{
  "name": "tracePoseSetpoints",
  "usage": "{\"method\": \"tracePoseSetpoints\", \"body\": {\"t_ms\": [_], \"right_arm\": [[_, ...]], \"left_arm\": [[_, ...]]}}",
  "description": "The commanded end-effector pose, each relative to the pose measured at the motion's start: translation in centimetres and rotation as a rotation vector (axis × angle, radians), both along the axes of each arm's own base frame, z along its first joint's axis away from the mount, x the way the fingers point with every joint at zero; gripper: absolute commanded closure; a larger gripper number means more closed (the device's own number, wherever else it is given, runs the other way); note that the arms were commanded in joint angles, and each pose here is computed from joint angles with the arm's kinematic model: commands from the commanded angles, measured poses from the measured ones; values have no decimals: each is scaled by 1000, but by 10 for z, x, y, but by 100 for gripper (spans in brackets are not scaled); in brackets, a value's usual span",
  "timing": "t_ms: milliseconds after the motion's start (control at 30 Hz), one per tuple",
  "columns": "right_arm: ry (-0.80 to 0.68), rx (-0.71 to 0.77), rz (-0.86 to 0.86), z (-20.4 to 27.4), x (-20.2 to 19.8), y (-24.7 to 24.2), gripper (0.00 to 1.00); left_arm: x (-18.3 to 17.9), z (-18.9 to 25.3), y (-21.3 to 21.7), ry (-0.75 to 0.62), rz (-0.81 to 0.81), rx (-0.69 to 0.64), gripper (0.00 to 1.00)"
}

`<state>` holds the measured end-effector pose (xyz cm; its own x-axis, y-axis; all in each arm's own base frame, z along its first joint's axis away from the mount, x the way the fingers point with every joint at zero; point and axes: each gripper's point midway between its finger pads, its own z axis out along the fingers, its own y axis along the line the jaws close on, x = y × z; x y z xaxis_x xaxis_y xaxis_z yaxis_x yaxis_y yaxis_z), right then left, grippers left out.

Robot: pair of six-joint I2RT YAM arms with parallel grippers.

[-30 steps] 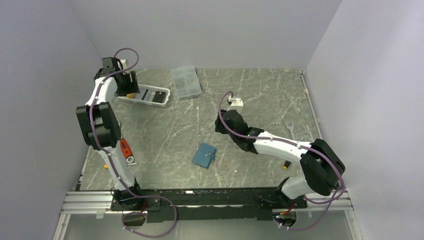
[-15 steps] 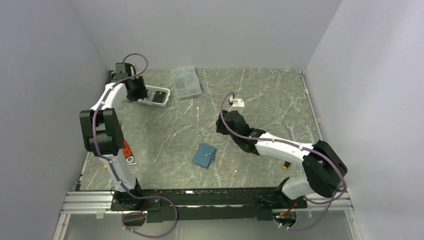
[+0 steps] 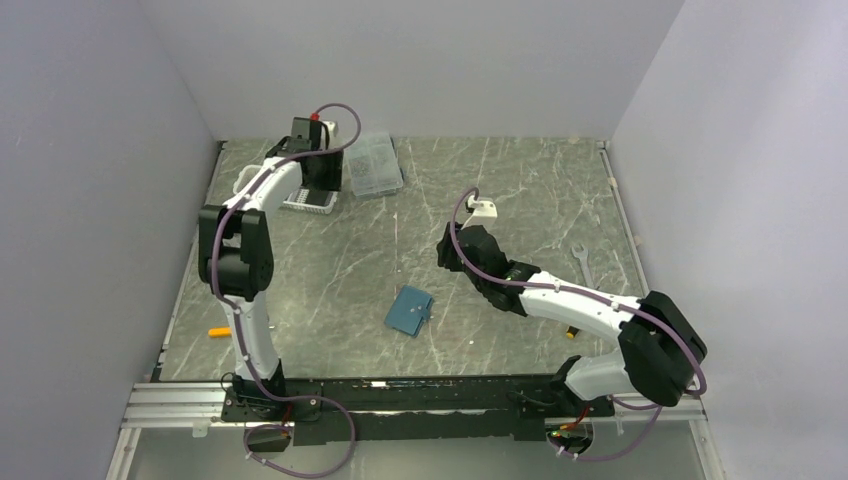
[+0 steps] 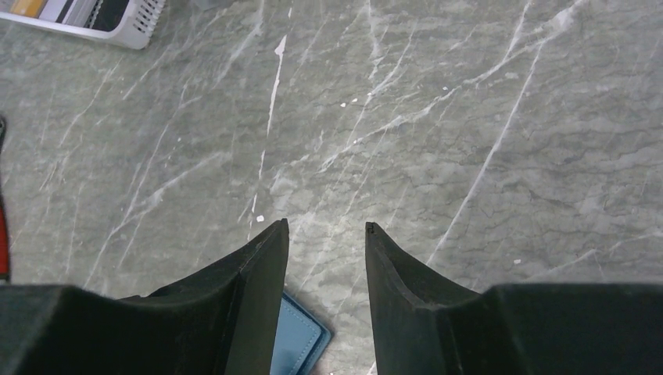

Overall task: Put the credit cards into the card holder
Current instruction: Move the storage box to the center of the board.

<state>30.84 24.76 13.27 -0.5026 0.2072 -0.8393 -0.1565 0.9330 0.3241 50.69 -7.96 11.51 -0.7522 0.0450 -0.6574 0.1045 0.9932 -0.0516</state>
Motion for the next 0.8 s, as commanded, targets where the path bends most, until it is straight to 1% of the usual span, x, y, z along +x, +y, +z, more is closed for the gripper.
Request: {"method": "tracePoseSetpoints", "body": {"t_ms": [0,133,300,400,500,767], "right_arm": [[-35,37,-34,14,5,-3,57],[-37,33,-35,15,4,-4,58],[-38,28,-45,16,4,-7,59],[-41,30,-52,16,4,-9,59],[-44,36,-55,16,2,-11,60],[-47,39,-65,16,-1,-17,61]], "left_arm": [[10,-2,1,-29,-28,116,38],[13,-8,-1,-36,-63,194,38],[12,-17,-8,-45,-97,239,41],[13,-23,-8,-39,-94,258,47],[15,-27,-7,-31,-96,277,50],[15,-41,-6,3,-99,299,51]]}}
